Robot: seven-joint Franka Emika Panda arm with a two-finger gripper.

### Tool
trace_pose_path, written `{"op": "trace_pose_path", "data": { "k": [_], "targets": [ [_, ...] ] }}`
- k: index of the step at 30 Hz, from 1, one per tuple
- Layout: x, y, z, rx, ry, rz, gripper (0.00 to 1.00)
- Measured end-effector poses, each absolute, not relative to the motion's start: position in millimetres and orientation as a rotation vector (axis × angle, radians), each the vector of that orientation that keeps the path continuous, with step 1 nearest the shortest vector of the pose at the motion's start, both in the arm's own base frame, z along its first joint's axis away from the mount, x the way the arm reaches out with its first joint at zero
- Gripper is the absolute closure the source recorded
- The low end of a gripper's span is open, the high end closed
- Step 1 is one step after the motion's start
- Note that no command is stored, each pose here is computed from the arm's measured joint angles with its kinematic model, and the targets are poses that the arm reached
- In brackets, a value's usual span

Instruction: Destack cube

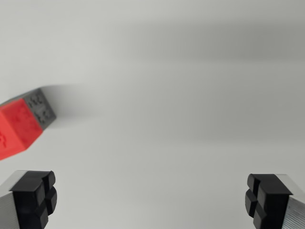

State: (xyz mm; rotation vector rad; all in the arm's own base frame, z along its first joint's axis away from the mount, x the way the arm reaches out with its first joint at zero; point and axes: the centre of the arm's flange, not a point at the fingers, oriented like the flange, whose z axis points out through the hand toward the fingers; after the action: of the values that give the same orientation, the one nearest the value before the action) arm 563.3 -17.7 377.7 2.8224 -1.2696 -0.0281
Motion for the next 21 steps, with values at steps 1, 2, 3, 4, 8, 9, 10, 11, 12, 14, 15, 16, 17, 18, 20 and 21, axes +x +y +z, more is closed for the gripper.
{"op": "trace_pose_path", "data": {
  "k": [1,2,3,4,8,9,10,11,12,14,15,16,17,18,20,21],
  "targets": [
    [562.6,-15.8,376.1,2.825,-1.263,-0.029,0.0],
    [562.0,-13.8,374.6,2.829,-1.257,-0.028,0.0],
    [561.4,-11.7,373.0,2.832,-1.25,-0.027,0.0],
    [561.1,-10.5,372.2,2.834,-1.247,-0.026,0.0],
    [558.2,-1.5,365.2,2.849,-1.217,-0.026,0.0],
    [557.4,0.8,363.6,2.853,-1.209,-0.026,0.0],
    [556.7,3.3,361.9,2.857,-1.201,-0.024,0.0],
    [556.0,5.7,360.3,2.861,-1.193,-0.024,0.0],
    [555.0,8.3,358.3,2.866,-1.185,-0.023,0.0],
    [553.7,12.2,355.4,2.872,-1.172,-0.023,0.0],
    [552.9,14.9,353.5,2.876,-1.164,-0.022,0.0],
    [552.1,17.7,351.6,2.88,-1.155,-0.022,0.0],
    [551.2,20.5,349.6,2.884,-1.146,-0.021,0.0],
    [550.4,23.1,347.5,2.889,-1.137,-0.02,0.0],
    [548.9,28.6,343.2,2.897,-1.119,-0.019,0.0],
    [548.5,30.0,342.1,2.899,-1.115,-0.019,0.0]
  ]
}}
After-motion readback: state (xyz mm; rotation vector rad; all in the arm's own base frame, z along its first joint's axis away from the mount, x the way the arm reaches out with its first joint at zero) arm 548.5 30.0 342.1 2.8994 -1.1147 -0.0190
